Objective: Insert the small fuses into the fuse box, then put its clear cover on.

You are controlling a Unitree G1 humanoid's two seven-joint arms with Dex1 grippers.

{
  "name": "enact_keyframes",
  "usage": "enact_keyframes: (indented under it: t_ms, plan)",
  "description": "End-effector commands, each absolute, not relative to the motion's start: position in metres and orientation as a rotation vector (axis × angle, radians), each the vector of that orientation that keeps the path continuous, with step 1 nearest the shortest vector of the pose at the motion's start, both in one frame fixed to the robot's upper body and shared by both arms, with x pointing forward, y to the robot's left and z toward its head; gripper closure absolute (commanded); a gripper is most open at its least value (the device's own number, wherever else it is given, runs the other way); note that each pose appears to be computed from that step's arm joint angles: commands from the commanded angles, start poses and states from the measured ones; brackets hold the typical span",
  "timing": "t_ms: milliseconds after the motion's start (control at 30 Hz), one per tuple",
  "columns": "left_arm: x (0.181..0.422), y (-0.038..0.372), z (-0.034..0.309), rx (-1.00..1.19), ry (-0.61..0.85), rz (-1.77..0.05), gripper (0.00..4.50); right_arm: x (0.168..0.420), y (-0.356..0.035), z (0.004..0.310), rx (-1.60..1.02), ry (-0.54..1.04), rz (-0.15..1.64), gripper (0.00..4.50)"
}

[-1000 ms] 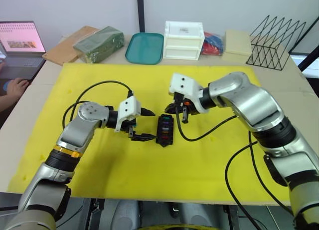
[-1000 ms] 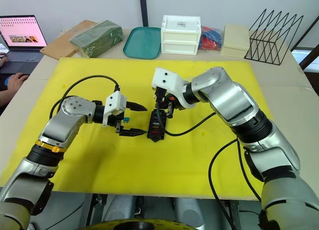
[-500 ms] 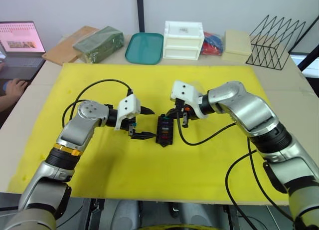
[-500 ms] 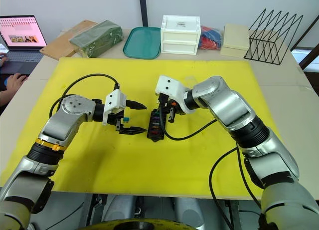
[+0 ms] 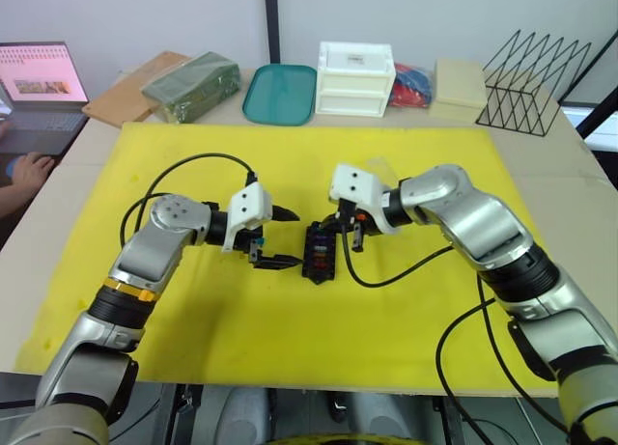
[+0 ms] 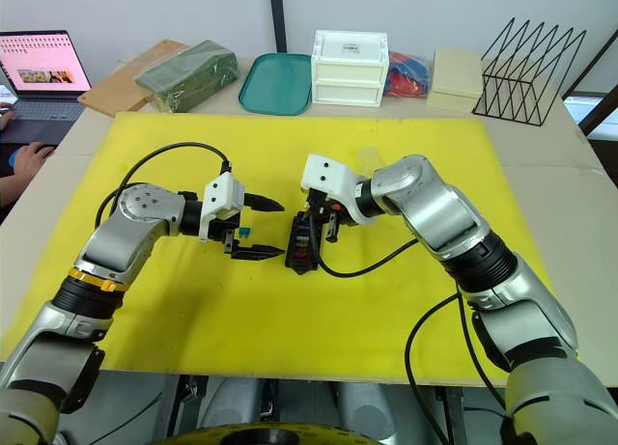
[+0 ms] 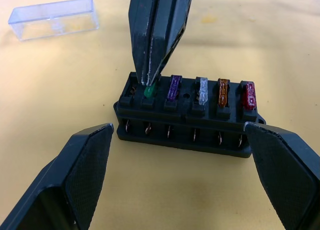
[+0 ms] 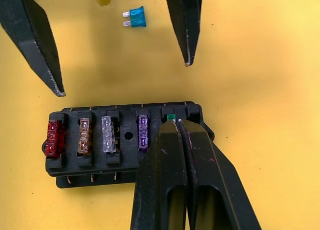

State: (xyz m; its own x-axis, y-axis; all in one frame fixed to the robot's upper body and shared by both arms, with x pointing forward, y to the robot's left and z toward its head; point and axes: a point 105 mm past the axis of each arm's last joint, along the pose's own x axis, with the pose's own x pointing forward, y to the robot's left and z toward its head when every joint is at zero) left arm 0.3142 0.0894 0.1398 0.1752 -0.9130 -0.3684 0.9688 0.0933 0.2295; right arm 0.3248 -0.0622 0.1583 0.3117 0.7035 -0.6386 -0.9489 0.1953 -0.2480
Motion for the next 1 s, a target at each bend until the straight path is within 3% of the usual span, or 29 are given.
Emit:
enact_keyframes:
  t_ms: [33, 400, 533, 633, 733, 1000]
  plan:
    - [0.314, 0.090, 0.153, 0.486, 0.086, -1.391, 0.00, 0.322, -0.067, 0.140, -0.695, 0.511, 1.208, 4.47]
    - [0.311, 0.102, 0.174, 0.450, 0.057, -1.369, 0.00, 0.311, -0.059, 0.216, -0.586, 0.246, 1.263, 4.47]
    - [0.304, 0.119, 0.189, 0.406, 0.067, -1.343, 0.00, 0.304, -0.072, 0.227, -0.607, 0.197, 1.261, 4.47]
    - [0.297, 0.154, 0.194, 0.374, 0.160, -1.275, 0.00, 0.295, -0.096, 0.229, -0.631, 0.195, 1.245, 4.47]
    - [0.292, 0.187, 0.196, 0.352, 0.246, -1.193, 0.00, 0.286, -0.121, 0.229, -0.641, 0.222, 1.228, 3.93]
    - [0.283, 0.251, 0.193, 0.311, 0.382, -1.014, 0.00, 0.284, -0.190, 0.223, -0.658, 0.343, 1.044, 1.10]
